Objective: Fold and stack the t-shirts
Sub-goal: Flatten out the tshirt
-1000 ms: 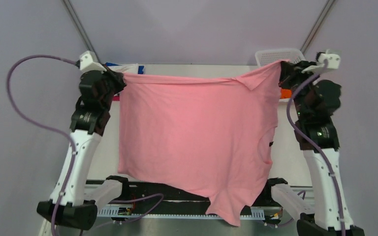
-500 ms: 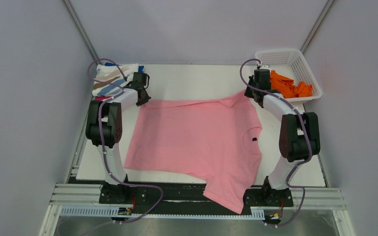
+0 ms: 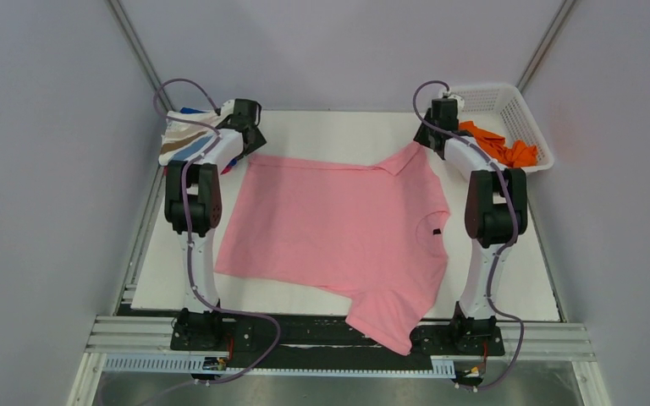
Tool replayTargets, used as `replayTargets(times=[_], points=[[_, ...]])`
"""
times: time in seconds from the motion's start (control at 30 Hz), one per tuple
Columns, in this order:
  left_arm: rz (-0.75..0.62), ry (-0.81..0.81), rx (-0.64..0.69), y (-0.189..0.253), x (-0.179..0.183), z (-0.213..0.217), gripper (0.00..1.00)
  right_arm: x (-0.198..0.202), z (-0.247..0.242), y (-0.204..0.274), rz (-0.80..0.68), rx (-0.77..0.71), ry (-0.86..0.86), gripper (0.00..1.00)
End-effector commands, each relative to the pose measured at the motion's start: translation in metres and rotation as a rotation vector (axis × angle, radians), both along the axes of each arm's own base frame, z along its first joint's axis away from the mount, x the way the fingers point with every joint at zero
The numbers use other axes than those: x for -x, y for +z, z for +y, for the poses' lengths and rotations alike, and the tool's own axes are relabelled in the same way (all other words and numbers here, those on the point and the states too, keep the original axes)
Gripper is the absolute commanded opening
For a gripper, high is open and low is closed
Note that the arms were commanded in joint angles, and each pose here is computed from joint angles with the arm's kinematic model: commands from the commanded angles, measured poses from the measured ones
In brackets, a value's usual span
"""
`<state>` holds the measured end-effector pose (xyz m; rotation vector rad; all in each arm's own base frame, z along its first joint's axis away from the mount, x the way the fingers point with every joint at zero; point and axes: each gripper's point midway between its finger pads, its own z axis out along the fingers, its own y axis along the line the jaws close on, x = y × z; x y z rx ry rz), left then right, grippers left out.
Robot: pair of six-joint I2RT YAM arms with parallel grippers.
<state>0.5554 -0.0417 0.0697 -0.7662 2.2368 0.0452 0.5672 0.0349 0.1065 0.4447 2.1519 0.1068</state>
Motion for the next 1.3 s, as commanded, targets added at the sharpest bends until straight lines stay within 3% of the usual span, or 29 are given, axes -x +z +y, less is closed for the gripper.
replayTargets(times=[0.0,0.03,0.07,0.2,0.23,0.43,0.63,1.03,1.27], points=[[-0.008,0.049,0.034,0.025,-0.009,0.004,0.81,-0.015,-0.007,0.02,-0.006,-0.105,-0.023,0.6],[-0.032,0.021,0.067,0.037,-0.013,-0.004,0.93,-0.013,0.0,0.025,-0.01,-0.117,0.017,0.68],[-0.044,0.006,0.086,0.043,-0.014,-0.008,0.97,-0.01,0.008,0.029,-0.012,-0.133,0.068,0.76],[-0.104,-0.105,0.181,0.069,-0.008,-0.034,1.0,0.013,0.032,0.04,-0.009,-0.199,0.2,0.98],[-0.113,-0.145,0.209,0.072,-0.002,-0.045,1.0,0.019,0.038,0.044,-0.013,-0.215,0.225,1.0],[-0.073,-0.224,0.248,0.053,0.029,-0.068,1.0,0.052,0.061,0.024,0.049,-0.286,0.286,1.0],[-0.019,-0.257,0.281,0.025,0.034,-0.08,1.0,0.062,0.083,0.0,0.112,-0.345,0.327,1.0],[0.034,-0.252,0.263,-0.012,0.028,-0.081,1.0,0.042,0.096,-0.034,0.152,-0.359,0.311,1.0],[0.044,-0.243,0.248,-0.019,0.03,-0.077,1.0,0.019,0.111,-0.031,0.083,-0.355,0.339,1.0]])
